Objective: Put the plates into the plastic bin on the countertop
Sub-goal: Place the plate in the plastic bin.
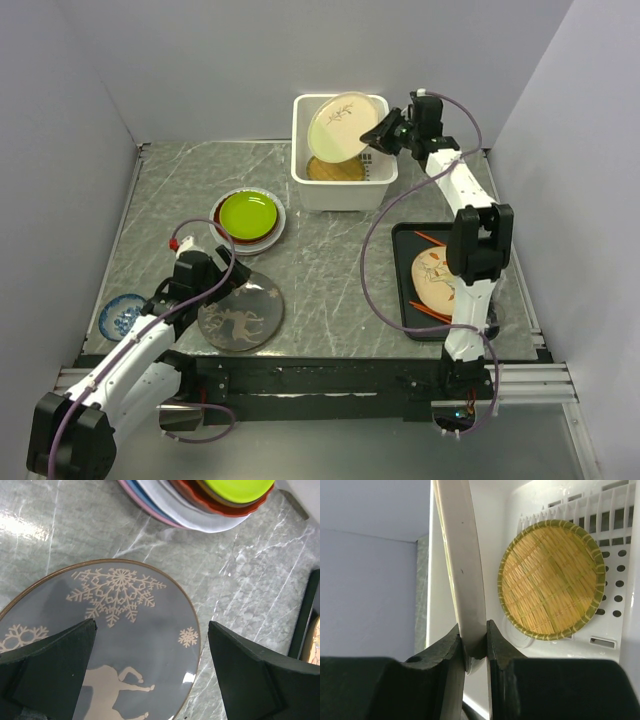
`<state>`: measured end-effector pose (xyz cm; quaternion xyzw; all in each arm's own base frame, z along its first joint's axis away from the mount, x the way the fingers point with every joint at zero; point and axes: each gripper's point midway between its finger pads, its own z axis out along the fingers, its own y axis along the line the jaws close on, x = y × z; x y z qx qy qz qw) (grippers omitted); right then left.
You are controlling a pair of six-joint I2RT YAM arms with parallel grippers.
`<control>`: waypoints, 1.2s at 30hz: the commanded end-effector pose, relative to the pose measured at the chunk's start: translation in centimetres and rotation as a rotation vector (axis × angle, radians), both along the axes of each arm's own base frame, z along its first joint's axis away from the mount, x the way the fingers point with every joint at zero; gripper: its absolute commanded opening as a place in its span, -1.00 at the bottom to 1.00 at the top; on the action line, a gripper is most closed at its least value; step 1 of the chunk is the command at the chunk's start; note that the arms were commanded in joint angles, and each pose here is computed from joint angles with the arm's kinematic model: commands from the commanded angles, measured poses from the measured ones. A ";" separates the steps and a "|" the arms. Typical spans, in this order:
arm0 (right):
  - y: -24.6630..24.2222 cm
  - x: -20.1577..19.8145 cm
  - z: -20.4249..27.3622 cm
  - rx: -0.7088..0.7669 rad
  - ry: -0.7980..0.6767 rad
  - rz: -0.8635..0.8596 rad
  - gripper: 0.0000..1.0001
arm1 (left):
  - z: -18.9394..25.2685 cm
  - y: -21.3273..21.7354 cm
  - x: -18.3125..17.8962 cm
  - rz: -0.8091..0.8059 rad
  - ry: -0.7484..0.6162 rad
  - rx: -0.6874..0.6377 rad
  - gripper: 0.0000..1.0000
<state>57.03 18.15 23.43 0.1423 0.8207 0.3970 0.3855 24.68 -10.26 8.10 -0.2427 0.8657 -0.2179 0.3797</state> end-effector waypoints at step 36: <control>3.7 2.2 -2.7 -0.079 0.003 0.057 -0.72 | 0.8 1.0 0.7 0.021 -0.027 0.064 0.99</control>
